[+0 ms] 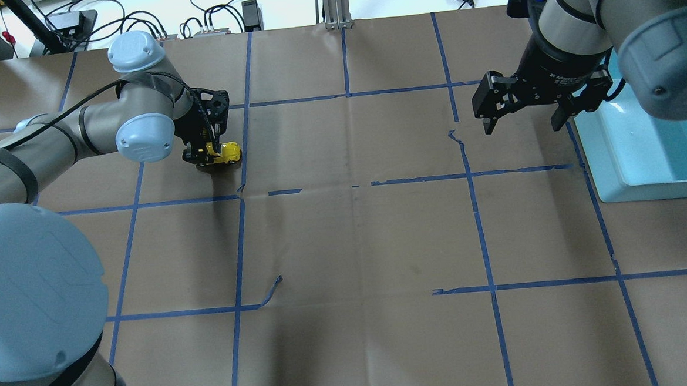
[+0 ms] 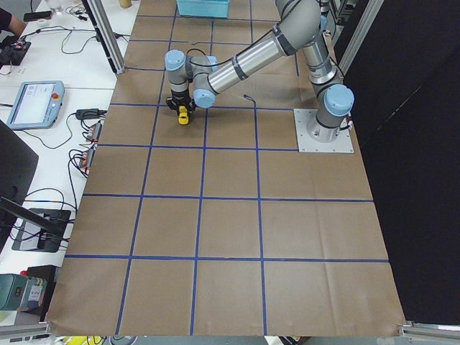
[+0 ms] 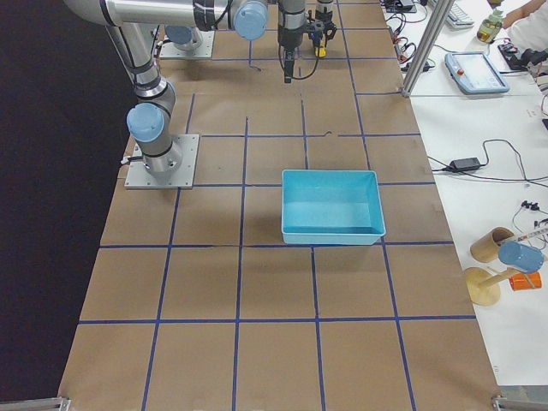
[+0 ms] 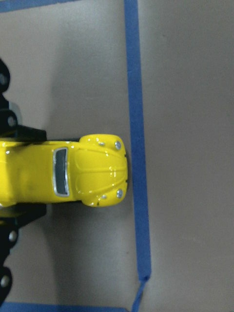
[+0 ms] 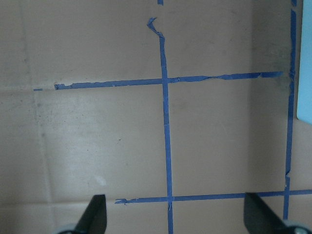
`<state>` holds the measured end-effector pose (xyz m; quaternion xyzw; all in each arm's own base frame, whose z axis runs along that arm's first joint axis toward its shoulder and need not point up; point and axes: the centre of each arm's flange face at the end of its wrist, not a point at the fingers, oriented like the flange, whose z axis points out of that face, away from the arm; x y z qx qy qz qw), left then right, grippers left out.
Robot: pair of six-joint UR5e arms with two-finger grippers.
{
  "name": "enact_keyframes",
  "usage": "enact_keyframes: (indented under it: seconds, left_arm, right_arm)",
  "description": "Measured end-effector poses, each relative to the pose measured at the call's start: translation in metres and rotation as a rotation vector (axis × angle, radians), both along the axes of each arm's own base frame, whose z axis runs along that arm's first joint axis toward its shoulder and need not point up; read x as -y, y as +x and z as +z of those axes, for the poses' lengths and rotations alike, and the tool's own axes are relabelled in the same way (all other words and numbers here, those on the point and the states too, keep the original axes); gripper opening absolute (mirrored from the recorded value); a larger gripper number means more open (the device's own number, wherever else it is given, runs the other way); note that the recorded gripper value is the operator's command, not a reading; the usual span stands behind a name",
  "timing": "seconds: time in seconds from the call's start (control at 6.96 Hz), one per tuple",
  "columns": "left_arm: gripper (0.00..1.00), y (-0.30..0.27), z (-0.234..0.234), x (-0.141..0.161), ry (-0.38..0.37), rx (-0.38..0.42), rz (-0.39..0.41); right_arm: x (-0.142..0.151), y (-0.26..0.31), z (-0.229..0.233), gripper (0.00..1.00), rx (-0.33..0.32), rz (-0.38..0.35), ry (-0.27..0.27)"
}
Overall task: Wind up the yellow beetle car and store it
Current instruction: 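Hold the yellow car with the left gripper and twist it in place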
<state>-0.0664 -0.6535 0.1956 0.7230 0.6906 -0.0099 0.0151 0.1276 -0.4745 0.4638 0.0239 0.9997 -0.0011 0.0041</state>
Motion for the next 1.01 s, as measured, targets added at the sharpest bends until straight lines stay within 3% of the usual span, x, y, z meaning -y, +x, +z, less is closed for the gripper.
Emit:
enact_keyframes:
  seconds: [0.43,1.01]
  left_arm:
    - [0.1,-0.019,0.024,-0.006,-0.038,-0.001,-0.024]
    - [0.1,-0.043,0.016,-0.007,-0.031,-0.002,-0.053]
  right_arm:
    - [0.0,0.0,0.002,1.0,0.0,0.0,-0.005]
    - [0.002,0.0,0.001,1.0,0.0,0.001,-0.003]
